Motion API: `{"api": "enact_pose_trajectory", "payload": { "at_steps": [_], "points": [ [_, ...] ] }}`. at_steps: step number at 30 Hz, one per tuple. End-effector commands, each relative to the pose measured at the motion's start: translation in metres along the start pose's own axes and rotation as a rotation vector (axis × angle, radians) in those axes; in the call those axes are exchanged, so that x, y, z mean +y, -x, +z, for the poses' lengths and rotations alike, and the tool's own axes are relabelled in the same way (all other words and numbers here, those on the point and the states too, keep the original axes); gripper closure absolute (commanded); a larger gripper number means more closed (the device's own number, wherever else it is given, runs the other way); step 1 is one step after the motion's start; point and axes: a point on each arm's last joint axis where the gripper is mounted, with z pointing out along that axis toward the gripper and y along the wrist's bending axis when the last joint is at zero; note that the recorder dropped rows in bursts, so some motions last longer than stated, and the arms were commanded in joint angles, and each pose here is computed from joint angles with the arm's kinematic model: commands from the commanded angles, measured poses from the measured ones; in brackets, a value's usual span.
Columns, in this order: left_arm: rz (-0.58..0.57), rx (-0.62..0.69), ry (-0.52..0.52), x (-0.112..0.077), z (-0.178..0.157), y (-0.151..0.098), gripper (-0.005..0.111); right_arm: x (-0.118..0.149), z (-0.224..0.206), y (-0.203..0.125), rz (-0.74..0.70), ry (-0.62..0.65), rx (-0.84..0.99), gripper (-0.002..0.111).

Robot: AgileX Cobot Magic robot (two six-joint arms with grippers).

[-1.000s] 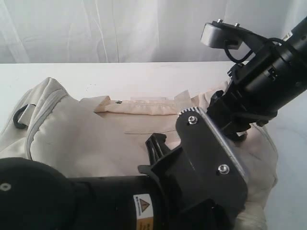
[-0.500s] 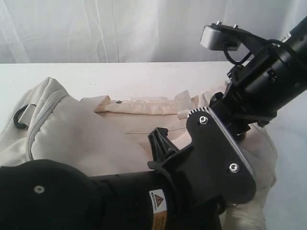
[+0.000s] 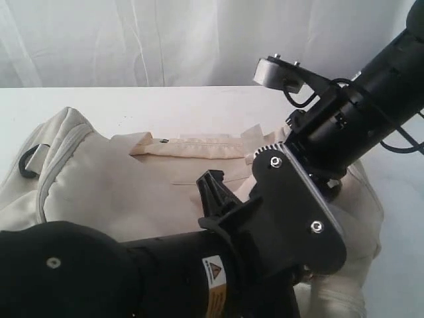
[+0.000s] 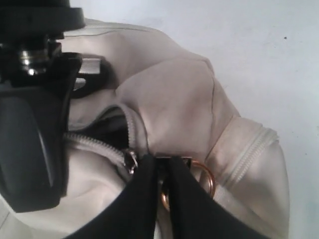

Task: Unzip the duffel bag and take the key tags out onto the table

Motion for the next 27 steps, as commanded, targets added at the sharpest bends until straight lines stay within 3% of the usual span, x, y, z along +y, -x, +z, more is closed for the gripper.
{"api": "enact_pose_trajectory", "payload": {
  "at_steps": [1, 16, 22, 27],
  "points": [
    [-0.039, 0.048, 0.095, 0.008, -0.002, -0.005, 0.091, 0.003, -0.007, 0.008, -0.031, 0.01, -0.039, 0.108],
    [-0.061, 0.192, 0.153, 0.013, -0.004, -0.018, 0.089, 0.007, -0.037, 0.027, -0.102, -0.049, -0.138, 0.108],
    [-0.062, 0.221, 0.134, 0.011, -0.005, -0.02, 0.089, -0.005, -0.046, 0.025, -0.068, -0.072, -0.164, 0.108],
    [-0.034, 0.172, 0.085, 0.007, -0.003, -0.016, 0.089, -0.005, -0.046, 0.025, -0.066, -0.072, -0.166, 0.108]
  ]
}}
